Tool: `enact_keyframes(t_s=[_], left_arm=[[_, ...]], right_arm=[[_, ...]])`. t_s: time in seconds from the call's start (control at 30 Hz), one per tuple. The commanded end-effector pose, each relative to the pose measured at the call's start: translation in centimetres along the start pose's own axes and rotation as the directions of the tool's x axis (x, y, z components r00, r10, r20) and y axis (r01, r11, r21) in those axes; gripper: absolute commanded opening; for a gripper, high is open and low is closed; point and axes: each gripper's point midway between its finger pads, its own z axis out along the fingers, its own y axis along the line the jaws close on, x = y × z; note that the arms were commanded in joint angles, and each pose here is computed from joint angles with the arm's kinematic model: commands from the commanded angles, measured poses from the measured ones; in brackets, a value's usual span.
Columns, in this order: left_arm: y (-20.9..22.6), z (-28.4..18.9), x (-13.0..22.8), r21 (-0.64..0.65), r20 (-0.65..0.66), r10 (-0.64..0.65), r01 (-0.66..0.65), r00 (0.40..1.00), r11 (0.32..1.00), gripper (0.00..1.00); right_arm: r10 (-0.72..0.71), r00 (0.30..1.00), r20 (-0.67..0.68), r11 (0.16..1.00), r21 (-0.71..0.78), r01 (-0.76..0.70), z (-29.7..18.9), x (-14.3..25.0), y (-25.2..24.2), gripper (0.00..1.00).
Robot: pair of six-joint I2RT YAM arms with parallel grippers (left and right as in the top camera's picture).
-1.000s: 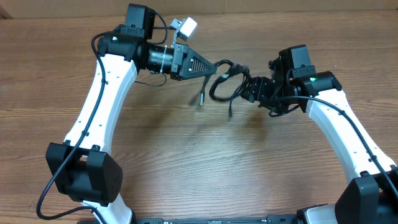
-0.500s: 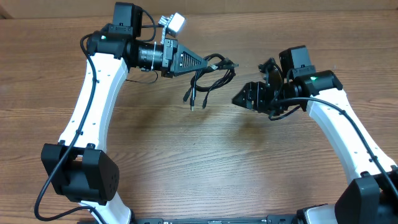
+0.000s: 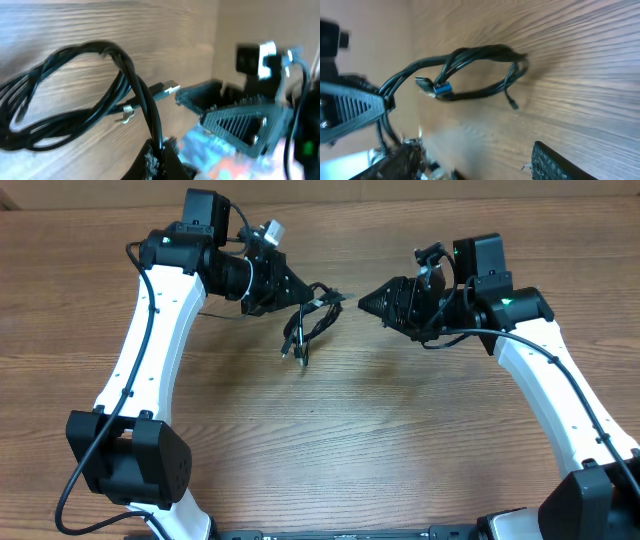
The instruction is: Untangle cables
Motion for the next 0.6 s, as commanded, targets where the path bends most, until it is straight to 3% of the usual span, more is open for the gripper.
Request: enact_keyframes(t_s=[0.0, 0.07, 0.13, 0.33, 0.57], left_arm=[[0.5, -0.6, -1.1, -0.018, 0.074, -0.487, 0.489, 0.87, 0.872, 0.04], [0.3, -0.5, -0.9, 0.006, 0.061, -0.687, 0.688, 0.724, 0.725, 0.05], [-1.0, -0.5, -0.9, 0.046, -0.001, -0.809, 0.808, 0.587, 0.587, 0.05], [-5.3, -0.9, -1.7, 0.152, -0.173, -0.782, 0.801, 0.599, 0.58, 0.04], [-6.2, -1.1, -1.8, 0.168, -0.211, -0.775, 0.803, 0.596, 0.572, 0.04]], right_arm=[[0.03, 0.997, 0.074, 0.996, 0.08, -0.036, 0.4, -0.5, 0.3, 0.69], [0.016, 0.996, 0.085, 0.993, 0.117, -0.026, 0.8, -0.3, 0.1, 0.69], [-0.047, 0.996, 0.081, 0.991, 0.132, 0.036, 1.3, 0.0, 0.5, 0.69], [-0.152, 0.986, 0.065, 0.979, 0.149, 0.141, 3.8, 0.0, 0.6, 0.69], [-0.396, 0.917, 0.044, 0.917, -0.037, 0.398, 5.1, 0.1, 4.1, 0.73]])
